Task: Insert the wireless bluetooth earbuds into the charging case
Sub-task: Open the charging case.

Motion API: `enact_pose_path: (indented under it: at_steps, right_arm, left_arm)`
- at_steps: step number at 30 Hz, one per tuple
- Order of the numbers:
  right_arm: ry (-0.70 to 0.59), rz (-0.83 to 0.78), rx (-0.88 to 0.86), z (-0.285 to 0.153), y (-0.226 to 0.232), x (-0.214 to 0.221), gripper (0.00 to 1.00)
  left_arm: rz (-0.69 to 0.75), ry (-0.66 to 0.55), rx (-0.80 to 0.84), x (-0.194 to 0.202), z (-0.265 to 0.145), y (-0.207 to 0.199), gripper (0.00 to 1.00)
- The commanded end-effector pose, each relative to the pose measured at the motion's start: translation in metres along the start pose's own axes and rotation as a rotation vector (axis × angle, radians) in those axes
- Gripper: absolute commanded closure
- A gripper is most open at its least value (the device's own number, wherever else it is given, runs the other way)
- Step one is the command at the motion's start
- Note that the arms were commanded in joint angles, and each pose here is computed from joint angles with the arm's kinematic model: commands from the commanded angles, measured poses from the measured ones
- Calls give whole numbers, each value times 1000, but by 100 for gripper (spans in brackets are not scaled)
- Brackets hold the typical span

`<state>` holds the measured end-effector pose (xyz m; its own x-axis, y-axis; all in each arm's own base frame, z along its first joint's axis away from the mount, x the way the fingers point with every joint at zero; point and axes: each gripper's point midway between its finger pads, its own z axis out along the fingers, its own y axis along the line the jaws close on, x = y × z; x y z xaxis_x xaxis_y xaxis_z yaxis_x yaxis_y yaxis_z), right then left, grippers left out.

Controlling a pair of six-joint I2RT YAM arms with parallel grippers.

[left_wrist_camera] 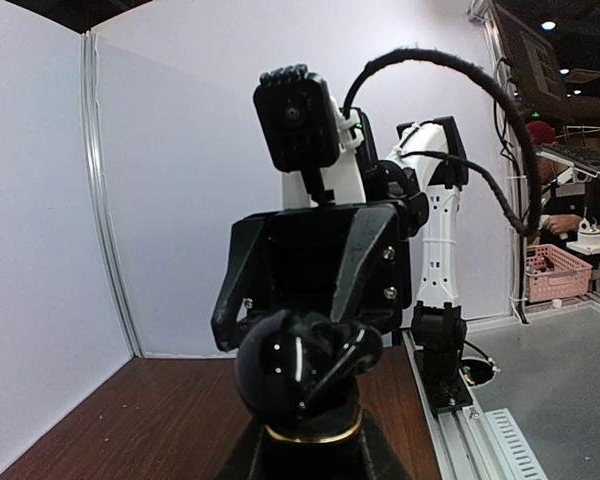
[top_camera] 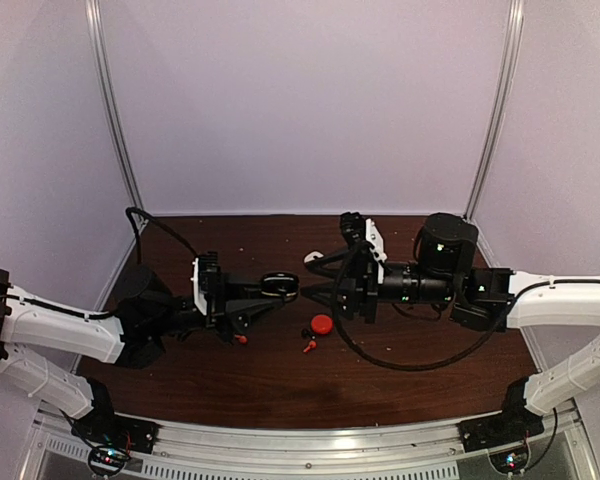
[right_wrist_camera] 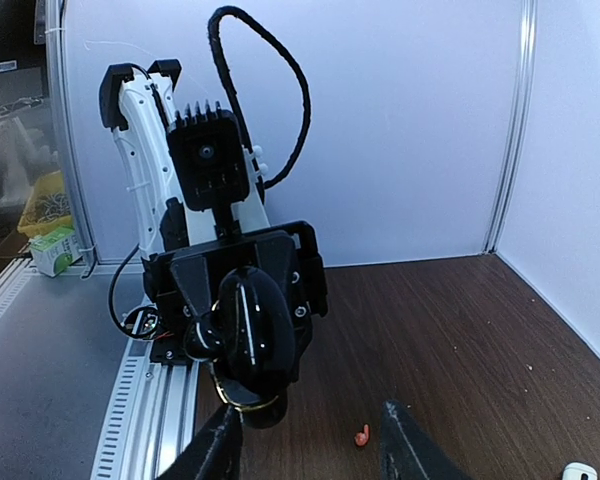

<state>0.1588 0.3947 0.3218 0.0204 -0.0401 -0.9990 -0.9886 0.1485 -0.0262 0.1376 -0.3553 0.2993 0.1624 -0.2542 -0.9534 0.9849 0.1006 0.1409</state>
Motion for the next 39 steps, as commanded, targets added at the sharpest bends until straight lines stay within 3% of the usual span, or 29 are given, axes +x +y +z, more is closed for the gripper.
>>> enact_pose_path:
  at_steps: [1,39]
  right_arm:
    - [-47,-3,-20,3,1,-18,52]
    - [-79,3,112,6,-24,-32,54]
  left_arm:
    - [20,-45,1,-15,4,4,100]
    - [6,-24,0,-8,5,5,100]
